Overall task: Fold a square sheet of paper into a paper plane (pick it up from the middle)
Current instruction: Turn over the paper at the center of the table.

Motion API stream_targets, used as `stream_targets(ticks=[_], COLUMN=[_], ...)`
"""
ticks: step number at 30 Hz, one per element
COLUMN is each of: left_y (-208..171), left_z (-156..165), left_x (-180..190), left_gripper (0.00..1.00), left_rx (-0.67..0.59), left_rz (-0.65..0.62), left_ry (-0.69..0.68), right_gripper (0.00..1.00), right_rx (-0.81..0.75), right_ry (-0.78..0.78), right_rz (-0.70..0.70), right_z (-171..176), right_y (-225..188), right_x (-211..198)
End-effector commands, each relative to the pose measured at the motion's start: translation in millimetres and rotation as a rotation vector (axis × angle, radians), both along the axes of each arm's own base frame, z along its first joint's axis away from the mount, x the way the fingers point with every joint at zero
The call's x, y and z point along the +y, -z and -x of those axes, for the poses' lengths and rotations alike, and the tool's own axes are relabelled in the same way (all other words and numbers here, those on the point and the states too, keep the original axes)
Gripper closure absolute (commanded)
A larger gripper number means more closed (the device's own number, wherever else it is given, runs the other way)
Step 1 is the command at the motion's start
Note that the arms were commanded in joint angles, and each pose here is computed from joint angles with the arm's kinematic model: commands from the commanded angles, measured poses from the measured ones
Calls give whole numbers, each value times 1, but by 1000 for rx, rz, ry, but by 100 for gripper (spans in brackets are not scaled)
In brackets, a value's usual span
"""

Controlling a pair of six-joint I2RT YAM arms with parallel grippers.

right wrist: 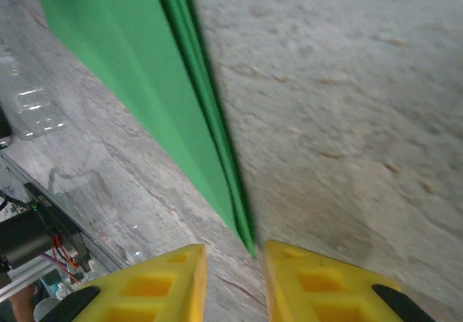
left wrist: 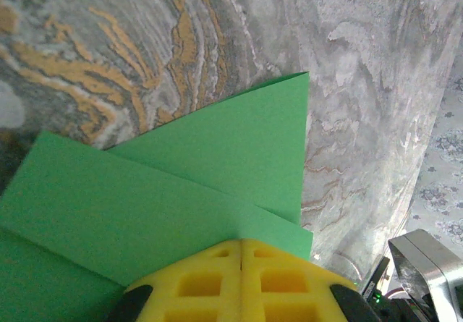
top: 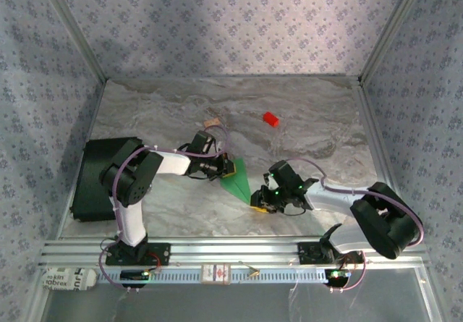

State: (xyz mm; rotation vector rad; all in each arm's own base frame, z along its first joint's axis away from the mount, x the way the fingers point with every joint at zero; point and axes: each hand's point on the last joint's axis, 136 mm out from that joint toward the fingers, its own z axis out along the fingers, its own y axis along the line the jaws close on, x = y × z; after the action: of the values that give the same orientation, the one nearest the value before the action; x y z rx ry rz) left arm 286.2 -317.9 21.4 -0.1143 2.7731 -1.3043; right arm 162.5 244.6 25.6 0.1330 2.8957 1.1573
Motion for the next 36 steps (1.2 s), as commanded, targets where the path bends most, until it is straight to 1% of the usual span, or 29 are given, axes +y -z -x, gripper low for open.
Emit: stream_targets(ticks=[1, 18, 23, 27, 31, 32, 36], left_y=[15, 11, 10, 6, -11, -16, -47], left_z=[2, 1, 1, 0, -2, -3, -8], left_x=[9, 7, 7, 7, 1, 0, -3], left_gripper=[100, 100, 100, 100, 94, 92, 77], left_rx=[43, 42, 42, 36, 17, 9, -56], left_rz=[-47, -29, -24, -16, 21, 31, 64], left_ry=[-23, -33, -35, -37, -27, -23, -14], right_gripper=[73, 70, 75, 83, 91, 91, 92], right_rx=[-31, -65, -72, -66, -70, -76, -139], right_ry=[1, 33, 34, 35, 34, 32, 18], right_rz=[-53, -86, -95, -88, -83, -81, -37], right_z=[-9, -23, -26, -25, -24, -24, -28], right_y=[-10, -11, -11, -8, -7, -8, -17], right_x=[11, 11, 12, 9, 5, 4, -4])
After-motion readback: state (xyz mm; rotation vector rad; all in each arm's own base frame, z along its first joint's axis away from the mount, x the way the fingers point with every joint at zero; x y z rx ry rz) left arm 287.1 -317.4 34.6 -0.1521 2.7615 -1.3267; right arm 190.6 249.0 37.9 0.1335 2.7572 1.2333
